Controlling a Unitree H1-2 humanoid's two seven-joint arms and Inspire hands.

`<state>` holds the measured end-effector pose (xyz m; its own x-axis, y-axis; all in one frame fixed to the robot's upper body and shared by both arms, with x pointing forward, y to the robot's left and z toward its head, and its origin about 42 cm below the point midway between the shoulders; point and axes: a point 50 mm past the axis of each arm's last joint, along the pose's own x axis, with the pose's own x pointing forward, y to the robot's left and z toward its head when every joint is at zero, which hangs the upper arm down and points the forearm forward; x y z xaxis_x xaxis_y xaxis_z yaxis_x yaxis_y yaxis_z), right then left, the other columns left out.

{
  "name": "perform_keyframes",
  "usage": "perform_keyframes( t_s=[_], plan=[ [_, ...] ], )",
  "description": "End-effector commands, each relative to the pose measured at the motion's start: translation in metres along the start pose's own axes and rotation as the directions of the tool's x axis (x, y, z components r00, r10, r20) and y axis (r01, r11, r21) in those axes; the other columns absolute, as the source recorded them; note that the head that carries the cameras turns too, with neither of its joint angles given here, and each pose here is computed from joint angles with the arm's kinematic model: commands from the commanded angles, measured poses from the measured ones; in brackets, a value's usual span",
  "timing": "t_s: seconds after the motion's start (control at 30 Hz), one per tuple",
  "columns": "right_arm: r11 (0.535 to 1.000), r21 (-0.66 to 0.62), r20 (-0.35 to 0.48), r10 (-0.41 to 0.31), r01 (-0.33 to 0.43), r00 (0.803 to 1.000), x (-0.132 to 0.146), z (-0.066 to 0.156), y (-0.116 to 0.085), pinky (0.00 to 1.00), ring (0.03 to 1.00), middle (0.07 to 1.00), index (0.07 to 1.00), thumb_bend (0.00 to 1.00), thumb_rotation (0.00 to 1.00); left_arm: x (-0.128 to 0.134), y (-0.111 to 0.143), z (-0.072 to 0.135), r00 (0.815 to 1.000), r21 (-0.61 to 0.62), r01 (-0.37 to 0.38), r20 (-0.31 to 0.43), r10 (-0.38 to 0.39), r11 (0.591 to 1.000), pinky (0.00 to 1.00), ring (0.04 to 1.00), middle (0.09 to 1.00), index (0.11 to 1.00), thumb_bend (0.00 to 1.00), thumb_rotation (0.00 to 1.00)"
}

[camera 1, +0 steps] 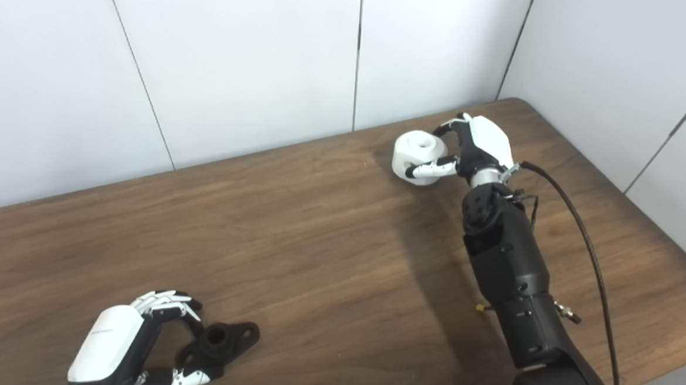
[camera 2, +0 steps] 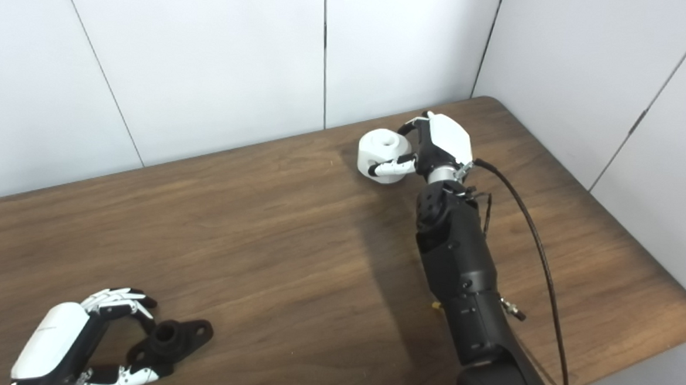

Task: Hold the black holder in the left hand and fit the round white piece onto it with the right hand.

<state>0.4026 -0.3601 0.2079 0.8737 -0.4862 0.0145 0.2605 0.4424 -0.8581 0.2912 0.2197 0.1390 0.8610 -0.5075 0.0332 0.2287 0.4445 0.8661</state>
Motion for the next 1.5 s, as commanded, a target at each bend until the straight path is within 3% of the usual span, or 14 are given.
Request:
perform_keyframes(
  t_s=[0.0, 0.37, 0.4, 0.43, 0.5, 1.03, 1.23, 1.47],
  plan=[
    [0.997, 0.004, 0.032, -0.076, 0.076, 0.997, 0.008, 0.011, -0.021, 1.00, 1.000, 0.904, 0.675, 0.95, 0.31, -0.005, -0.005, -0.005, 0.997, 0.008, 0.060, -0.048, -0.060, 0.998, 0.86, 0.802, 0.729, 0.483, 0.52, 0.04],
    [0.985, 0.070, 0.044, -0.163, 0.160, 0.986, 0.006, 0.009, -0.019, 1.00, 0.964, 0.912, 0.569, 0.87, 0.22, -0.007, -0.007, -0.004, 0.997, 0.003, 0.066, -0.051, -0.066, 0.998, 0.86, 0.806, 0.732, 0.483, 0.52, 0.04],
    [0.983, 0.080, 0.047, -0.168, 0.164, 0.985, 0.006, 0.009, -0.019, 1.00, 0.964, 0.908, 0.530, 0.70, 0.18, -0.007, -0.008, -0.004, 0.997, 0.003, 0.066, -0.050, -0.066, 0.998, 0.86, 0.806, 0.732, 0.483, 0.52, 0.04],
    [0.982, 0.086, 0.049, -0.171, 0.166, 0.984, 0.006, 0.008, -0.019, 1.00, 0.963, 0.905, 0.508, 0.62, 0.16, -0.007, -0.008, -0.004, 0.997, 0.002, 0.066, -0.049, -0.065, 0.998, 0.86, 0.805, 0.732, 0.483, 0.52, 0.04],
    [0.979, 0.110, 0.048, -0.177, 0.171, 0.983, 0.006, 0.008, -0.018, 1.00, 0.961, 0.902, 0.490, 0.54, 0.15, -0.007, -0.008, -0.004, 0.997, -0.001, 0.064, -0.048, -0.064, 0.998, 0.87, 0.805, 0.731, 0.483, 0.52, 0.04],
    [0.975, 0.132, 0.071, -0.188, 0.178, 0.979, 0.002, 0.004, -0.019, 1.00, 0.937, 0.875, 0.486, 0.52, 0.14, -0.007, -0.010, -0.003, 0.996, 0.002, 0.075, -0.050, -0.075, 0.997, 0.86, 0.802, 0.730, 0.483, 0.52, 0.05],
    [0.976, 0.172, 0.150, -0.162, 0.136, 0.975, -0.012, 0.017, -0.034, 1.00, 0.945, 0.872, 0.486, 0.52, 0.14, -0.007, -0.012, 0.000, 0.996, -0.006, 0.078, -0.048, -0.078, 0.997, 0.85, 0.800, 0.729, 0.483, 0.52, 0.05],
    [0.992, 0.115, 0.348, -0.088, 0.051, 0.933, -0.043, 0.044, -0.055, 0.89, 0.916, 0.850, 0.485, 0.52, 0.15, -0.006, -0.017, 0.004, 0.996, -0.008, 0.080, -0.048, -0.080, 0.997, 0.86, 0.805, 0.731, 0.483, 0.52, 0.05]
  ],
)
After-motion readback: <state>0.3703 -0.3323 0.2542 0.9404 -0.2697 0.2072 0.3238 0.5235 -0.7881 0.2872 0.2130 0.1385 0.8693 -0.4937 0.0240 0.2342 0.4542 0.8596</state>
